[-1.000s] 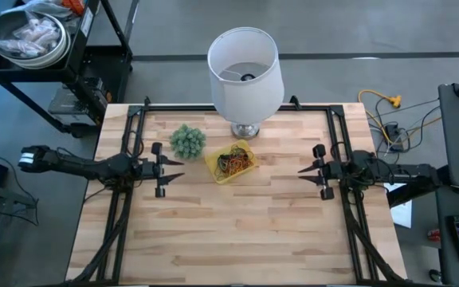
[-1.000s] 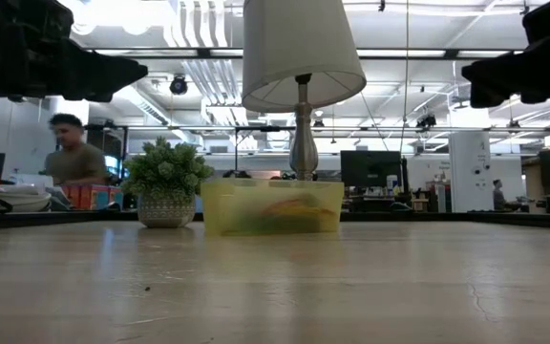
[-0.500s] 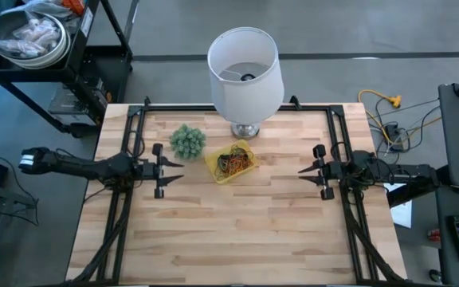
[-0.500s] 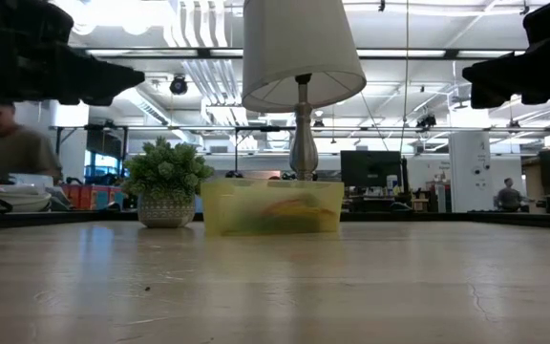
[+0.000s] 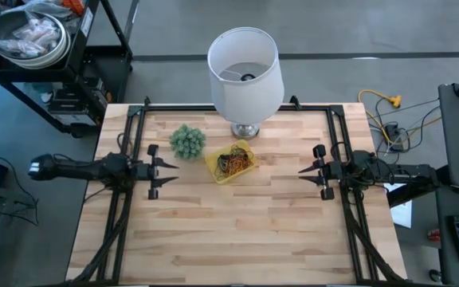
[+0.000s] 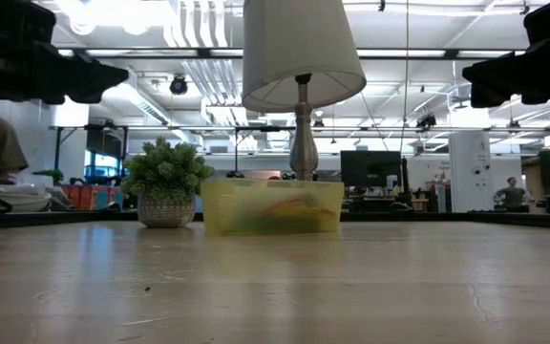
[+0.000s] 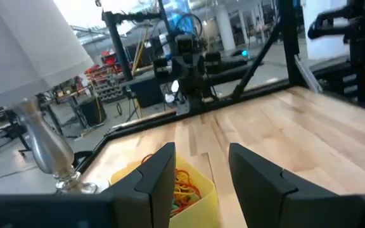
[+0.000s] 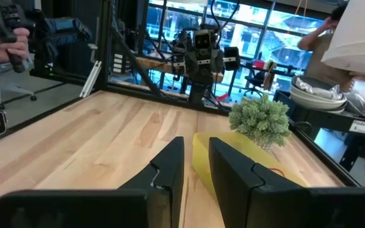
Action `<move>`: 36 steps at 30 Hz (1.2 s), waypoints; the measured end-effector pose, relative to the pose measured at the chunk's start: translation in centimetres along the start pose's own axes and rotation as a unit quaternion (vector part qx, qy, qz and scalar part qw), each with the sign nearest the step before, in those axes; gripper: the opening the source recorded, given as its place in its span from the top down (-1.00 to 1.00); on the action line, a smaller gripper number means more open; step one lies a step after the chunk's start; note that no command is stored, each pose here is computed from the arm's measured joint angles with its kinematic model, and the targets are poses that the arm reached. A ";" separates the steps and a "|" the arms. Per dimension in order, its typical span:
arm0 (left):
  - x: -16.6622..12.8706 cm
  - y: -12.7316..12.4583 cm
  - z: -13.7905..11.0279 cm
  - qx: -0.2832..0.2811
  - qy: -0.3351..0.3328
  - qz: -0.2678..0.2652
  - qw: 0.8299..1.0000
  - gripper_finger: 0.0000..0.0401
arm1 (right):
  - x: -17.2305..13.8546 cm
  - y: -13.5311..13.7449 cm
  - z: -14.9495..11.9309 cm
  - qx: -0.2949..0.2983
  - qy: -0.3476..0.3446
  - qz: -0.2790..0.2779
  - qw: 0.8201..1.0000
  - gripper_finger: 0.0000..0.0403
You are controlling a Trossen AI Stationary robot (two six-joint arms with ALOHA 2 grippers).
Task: Pick and place rubber bands into bin
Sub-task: Return to Home Position
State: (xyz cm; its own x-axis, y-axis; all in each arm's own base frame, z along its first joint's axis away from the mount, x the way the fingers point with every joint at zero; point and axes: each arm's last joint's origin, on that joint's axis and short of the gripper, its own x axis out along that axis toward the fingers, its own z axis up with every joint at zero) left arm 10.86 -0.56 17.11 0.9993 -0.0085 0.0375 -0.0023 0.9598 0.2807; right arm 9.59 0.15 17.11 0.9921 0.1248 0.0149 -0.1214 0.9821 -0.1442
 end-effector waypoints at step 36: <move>-0.9 -0.5 -0.6 0.004 0.011 -0.058 0.998 0.34 | 0.1 -0.3 -0.4 0.002 0.021 -0.051 0.999 0.66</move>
State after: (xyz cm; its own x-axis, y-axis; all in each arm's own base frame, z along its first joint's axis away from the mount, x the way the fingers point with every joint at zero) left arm 9.97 -0.86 16.39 0.9934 -0.1138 -0.0165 0.1137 0.9503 0.2898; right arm 9.78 -0.16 16.76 0.9998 0.0190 -0.0117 -0.0204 0.9900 -0.1399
